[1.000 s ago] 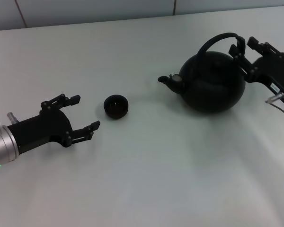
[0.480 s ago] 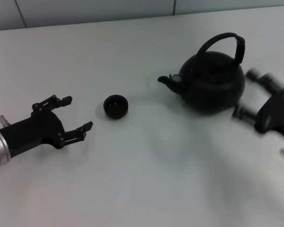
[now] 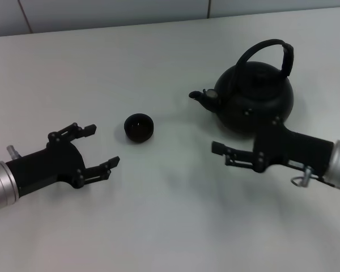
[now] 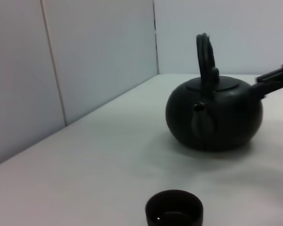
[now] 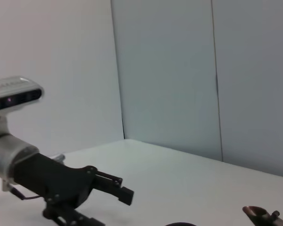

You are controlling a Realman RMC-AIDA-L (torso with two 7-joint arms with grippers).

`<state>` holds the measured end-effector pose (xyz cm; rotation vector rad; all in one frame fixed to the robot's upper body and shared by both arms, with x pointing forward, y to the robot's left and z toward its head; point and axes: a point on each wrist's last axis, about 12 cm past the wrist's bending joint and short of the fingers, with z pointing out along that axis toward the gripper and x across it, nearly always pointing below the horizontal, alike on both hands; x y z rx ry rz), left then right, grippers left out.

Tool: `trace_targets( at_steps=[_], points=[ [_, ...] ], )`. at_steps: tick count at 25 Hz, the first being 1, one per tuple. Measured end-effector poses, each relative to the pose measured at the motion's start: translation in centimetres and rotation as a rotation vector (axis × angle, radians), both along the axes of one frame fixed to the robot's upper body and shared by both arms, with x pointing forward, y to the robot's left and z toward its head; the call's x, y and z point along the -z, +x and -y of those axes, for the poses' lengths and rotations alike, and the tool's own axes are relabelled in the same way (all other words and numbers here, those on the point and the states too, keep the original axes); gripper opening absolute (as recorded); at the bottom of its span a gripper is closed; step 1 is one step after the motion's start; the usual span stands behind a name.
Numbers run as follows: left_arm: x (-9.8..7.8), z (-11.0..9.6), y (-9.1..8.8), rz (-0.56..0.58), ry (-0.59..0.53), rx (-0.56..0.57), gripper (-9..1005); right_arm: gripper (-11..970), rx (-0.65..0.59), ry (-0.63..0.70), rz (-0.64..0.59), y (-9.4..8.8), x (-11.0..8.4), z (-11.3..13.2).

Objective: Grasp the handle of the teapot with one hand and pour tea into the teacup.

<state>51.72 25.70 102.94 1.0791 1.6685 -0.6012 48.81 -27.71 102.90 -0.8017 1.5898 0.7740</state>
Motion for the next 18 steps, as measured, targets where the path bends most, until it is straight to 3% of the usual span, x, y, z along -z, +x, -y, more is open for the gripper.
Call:
trace_targets(
  at_steps=[8,18],
  points=[
    [0.1,-0.1,-0.2,-0.007,0.001,0.000,859,834,-0.012,-0.064,-0.015,1.8,0.2,-1.0],
    [0.2,0.0,-0.3,-0.009,-0.002,-0.002,859,833,-0.011,-0.075,-0.018,2.0,0.2,-1.1]
  ],
)
